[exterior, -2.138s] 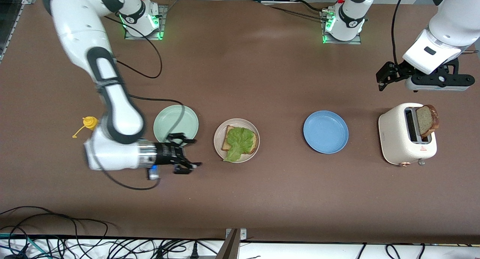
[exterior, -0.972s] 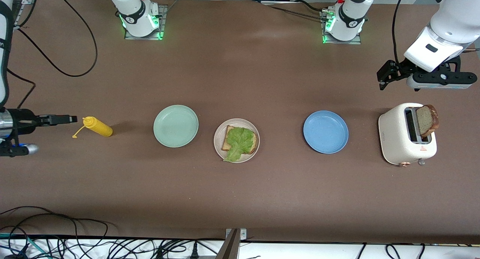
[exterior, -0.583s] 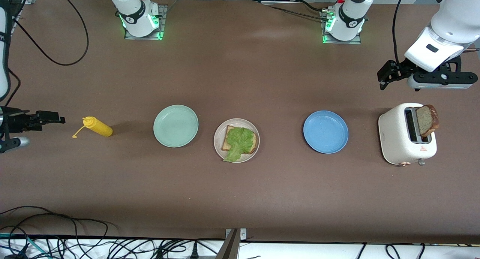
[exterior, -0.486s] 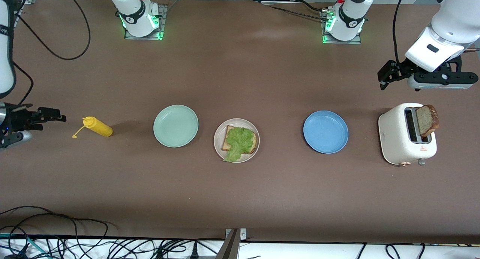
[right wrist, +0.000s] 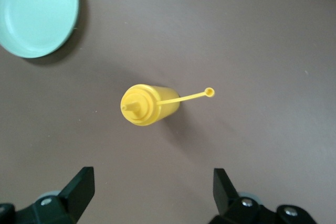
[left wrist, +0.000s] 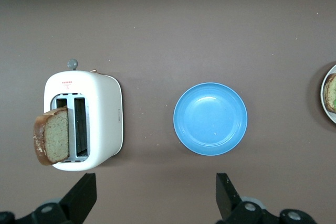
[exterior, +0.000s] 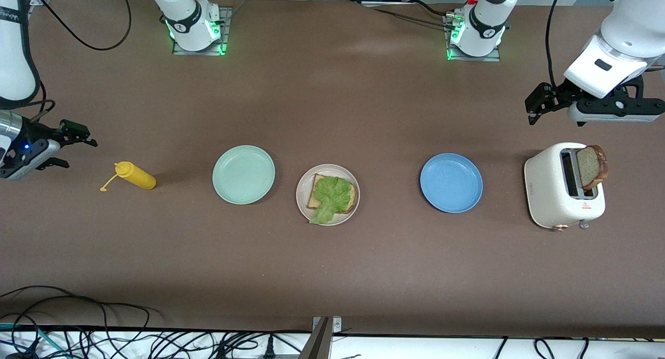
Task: Make sandwich on beige plate with both arms
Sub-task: 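Withdraw the right gripper back beside the yellow mustard bottle, then grasp the yellow mustard bottle with the right gripper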
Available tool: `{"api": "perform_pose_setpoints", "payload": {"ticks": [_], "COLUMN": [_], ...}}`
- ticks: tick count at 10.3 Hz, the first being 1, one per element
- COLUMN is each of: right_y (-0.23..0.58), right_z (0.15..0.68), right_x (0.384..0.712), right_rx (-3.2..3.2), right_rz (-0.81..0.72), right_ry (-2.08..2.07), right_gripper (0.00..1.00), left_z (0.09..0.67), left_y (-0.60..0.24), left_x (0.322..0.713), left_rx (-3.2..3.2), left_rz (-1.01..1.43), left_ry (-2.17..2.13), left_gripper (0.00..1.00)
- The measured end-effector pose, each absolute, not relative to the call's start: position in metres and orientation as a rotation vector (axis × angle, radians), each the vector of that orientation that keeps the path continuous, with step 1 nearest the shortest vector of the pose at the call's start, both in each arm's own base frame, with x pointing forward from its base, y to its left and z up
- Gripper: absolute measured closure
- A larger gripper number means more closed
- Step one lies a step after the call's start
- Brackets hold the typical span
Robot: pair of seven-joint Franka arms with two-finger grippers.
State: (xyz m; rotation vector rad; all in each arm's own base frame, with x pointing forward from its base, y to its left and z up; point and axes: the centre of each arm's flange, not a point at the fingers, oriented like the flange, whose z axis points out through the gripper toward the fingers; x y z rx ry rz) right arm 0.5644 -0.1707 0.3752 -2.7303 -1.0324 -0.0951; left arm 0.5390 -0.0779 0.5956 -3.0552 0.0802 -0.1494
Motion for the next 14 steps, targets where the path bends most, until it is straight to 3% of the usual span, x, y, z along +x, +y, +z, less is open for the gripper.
{"api": "perform_pose_setpoints", "payload": {"ticks": [8, 14], "right_y": [-0.208, -0.219], "right_z": [0.279, 0.221], "right_x": [0.536, 0.527], "right_rx": [-2.347, -2.241], "right_rz": [-0.570, -0.723], "right_ry": [-1.406, -1.443], "right_gripper": [0.00, 0.00], "left_z": [0.596, 0.595], "left_y": [-0.076, -0.074], "left_x": [0.539, 0.540], "left_rx": [-3.055, -3.055], "left_rz": [-0.149, -0.145], "left_ry": [0.075, 0.069], "left_gripper": [0.00, 0.00]}}
